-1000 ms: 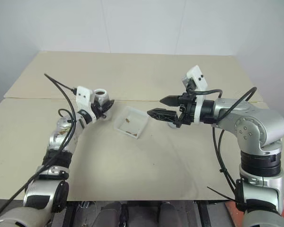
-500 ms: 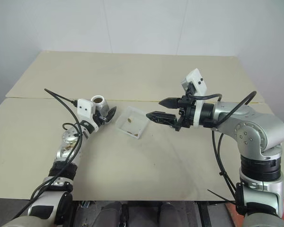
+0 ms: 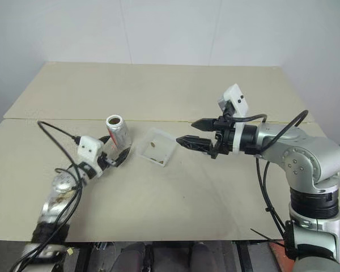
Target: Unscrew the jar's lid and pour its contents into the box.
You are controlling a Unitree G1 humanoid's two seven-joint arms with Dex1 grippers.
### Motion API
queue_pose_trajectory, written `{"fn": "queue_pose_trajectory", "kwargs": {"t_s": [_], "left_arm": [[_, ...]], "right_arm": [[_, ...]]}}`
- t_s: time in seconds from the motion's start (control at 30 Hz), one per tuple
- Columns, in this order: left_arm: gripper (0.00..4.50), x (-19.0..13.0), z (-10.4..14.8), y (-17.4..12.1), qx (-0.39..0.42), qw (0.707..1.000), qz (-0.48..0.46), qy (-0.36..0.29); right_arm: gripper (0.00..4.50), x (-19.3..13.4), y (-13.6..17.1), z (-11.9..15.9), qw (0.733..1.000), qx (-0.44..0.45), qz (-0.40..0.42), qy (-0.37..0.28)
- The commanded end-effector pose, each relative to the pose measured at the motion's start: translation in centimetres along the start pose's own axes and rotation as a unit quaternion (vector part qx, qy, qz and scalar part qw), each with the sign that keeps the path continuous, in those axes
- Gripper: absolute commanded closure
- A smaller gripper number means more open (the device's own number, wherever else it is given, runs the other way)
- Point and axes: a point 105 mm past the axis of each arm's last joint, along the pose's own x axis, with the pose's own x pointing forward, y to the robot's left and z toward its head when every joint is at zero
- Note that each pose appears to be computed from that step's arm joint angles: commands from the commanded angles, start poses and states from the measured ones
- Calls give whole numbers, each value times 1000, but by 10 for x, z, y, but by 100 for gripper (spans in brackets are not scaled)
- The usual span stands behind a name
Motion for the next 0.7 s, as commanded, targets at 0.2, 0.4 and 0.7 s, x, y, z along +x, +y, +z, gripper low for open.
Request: {"fn": "queue_pose_trajectory", "kwargs": {"t_s": [0.2,0.4,0.7], "left_arm": [[2,-55,71,0,31,980,-198,-13],[2,-82,98,6,71,936,-345,1],[2,-85,111,19,94,917,-386,-15]], "right_arm": [[0,-11,6,2,998,-57,-2,-1],[0,-20,3,-12,994,-105,-10,29],[0,-32,-2,-16,991,-121,-27,45]]}}
